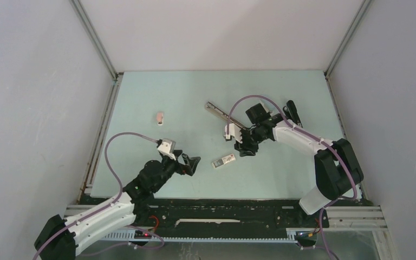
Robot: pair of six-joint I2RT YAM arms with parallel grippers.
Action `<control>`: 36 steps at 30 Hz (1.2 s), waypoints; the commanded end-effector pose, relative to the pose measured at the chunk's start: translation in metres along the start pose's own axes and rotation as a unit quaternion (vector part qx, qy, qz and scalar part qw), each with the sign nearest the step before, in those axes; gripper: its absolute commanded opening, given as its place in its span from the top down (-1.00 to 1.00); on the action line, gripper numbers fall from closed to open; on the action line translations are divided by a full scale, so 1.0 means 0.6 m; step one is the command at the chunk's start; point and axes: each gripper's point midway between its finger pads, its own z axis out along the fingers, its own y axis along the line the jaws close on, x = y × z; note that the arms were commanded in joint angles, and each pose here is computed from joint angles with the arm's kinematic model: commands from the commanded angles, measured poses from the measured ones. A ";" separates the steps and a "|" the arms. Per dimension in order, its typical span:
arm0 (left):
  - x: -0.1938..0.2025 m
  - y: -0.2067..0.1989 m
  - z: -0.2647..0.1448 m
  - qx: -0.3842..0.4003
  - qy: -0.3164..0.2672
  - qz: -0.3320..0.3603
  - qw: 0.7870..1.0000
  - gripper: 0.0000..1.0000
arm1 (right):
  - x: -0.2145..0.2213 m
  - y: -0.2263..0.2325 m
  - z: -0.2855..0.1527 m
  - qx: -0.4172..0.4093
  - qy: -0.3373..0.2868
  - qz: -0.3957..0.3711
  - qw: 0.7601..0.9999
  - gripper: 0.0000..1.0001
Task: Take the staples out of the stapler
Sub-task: Close the staple box at the center of the board.
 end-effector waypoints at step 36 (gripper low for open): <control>0.059 -0.014 -0.006 -0.024 0.048 -0.265 0.963 -0.78 | -0.001 -0.025 -0.008 0.011 -0.010 0.037 0.999 0.07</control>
